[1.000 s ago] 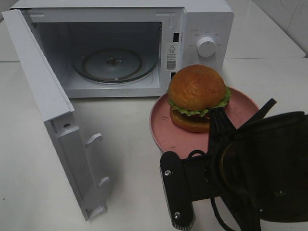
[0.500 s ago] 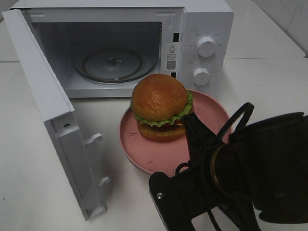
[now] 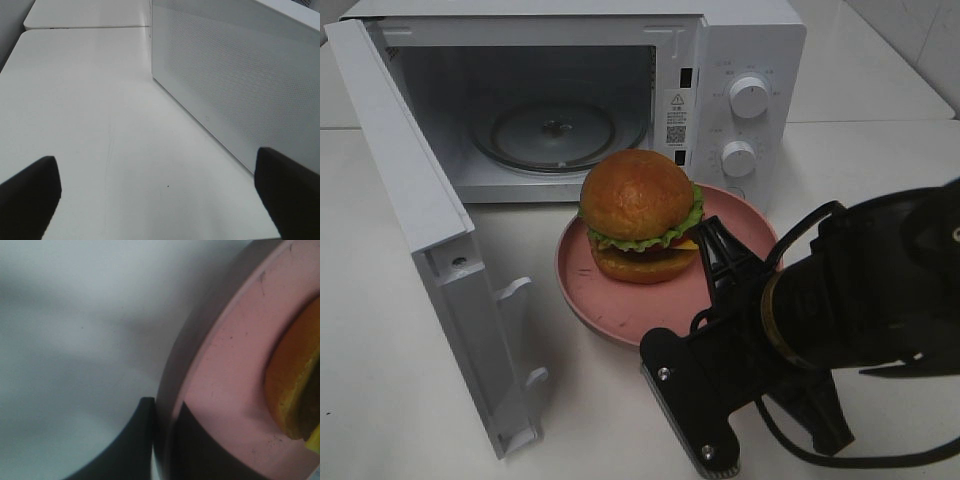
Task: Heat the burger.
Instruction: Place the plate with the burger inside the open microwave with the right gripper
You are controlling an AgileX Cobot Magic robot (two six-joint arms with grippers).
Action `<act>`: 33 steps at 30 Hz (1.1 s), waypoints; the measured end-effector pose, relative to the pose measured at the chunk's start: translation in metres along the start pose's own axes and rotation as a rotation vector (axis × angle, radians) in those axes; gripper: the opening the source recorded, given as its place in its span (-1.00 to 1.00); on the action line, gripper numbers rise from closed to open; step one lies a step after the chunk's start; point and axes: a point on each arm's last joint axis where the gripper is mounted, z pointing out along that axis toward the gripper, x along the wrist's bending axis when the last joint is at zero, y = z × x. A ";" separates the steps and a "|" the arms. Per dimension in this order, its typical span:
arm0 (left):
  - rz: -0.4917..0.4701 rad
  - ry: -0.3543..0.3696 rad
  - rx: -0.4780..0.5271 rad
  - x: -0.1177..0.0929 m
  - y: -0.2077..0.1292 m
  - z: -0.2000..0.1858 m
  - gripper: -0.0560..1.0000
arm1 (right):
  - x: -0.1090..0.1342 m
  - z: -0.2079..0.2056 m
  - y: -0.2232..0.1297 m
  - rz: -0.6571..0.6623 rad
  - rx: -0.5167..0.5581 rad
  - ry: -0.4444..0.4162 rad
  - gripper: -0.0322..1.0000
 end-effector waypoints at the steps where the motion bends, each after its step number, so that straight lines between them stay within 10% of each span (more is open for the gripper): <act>1: 0.000 0.000 0.000 0.000 0.000 0.000 0.99 | 0.000 0.000 0.000 0.000 0.000 0.000 -0.82; 33: 0.000 0.000 0.000 0.000 0.000 0.000 0.99 | -0.064 -0.011 -0.038 -0.128 -0.200 0.066 -0.82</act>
